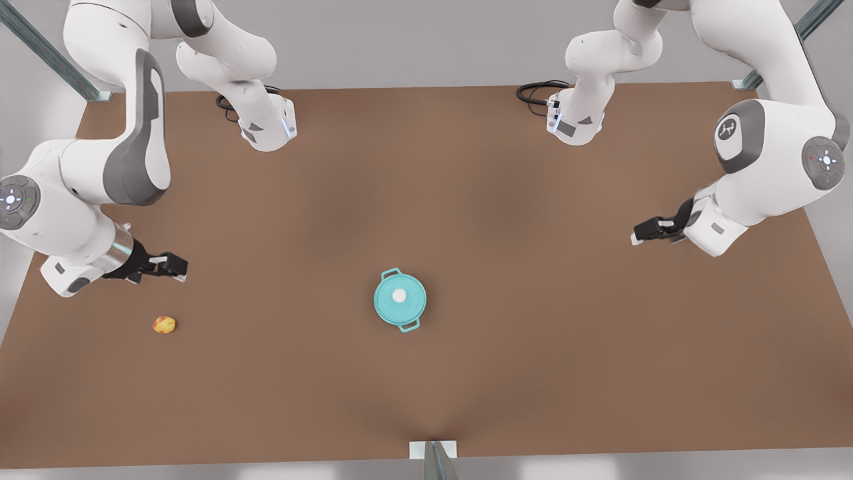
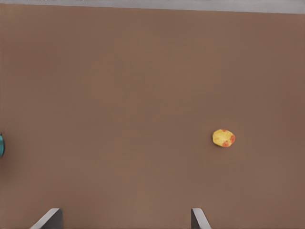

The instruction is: Open the pot lid and put the potato into the pot

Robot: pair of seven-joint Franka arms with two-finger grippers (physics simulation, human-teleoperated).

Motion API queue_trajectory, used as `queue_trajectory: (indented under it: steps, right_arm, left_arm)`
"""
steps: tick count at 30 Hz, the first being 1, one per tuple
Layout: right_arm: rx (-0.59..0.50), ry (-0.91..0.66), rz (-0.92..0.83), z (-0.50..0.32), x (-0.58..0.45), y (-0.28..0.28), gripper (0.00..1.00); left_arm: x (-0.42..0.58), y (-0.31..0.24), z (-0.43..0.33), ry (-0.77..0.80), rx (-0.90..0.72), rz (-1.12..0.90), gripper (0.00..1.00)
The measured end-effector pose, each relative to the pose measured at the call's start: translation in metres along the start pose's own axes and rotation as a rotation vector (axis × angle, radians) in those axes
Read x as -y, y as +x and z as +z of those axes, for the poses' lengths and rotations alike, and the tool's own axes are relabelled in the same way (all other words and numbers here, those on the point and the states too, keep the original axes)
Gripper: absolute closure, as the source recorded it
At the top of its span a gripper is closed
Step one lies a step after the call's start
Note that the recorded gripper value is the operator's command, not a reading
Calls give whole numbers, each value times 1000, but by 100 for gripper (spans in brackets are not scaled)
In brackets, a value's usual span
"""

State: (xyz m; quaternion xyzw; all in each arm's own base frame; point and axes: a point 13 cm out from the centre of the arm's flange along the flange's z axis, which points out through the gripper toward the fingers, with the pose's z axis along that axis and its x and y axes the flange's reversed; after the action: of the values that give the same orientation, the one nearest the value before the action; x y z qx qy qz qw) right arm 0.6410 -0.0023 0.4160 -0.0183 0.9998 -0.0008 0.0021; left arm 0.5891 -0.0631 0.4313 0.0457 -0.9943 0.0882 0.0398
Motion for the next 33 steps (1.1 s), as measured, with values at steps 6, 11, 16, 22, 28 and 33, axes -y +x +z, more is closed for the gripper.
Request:
queue_trajectory:
  steps: [6, 11, 16, 22, 28, 33]
  right_arm:
    - [19, 1, -13, 1, -1, -6, 0]
    - [27, 2, -20, 1, -1, -8, 0]
    - [28, 2, -26, 2, -1, -9, 0]
    - [-26, 92, -232, 34, -70, -11, 0]
    - [-61, 130, -418, 98, -40, -27, 0]
    - [-30, 142, -541, 175, 38, -44, 0]
  left_arm:
    - [3, -16, 6, 10, 19, -25, 0]
    - [141, 13, 52, -24, -35, 164, 0]
    - [309, 67, 169, -124, -75, 351, 0]
    - [395, 82, 297, -183, -4, 320, 0]
    - [453, 89, 347, -148, 105, 225, 0]
    - [453, 71, 367, -136, 169, 122, 0]
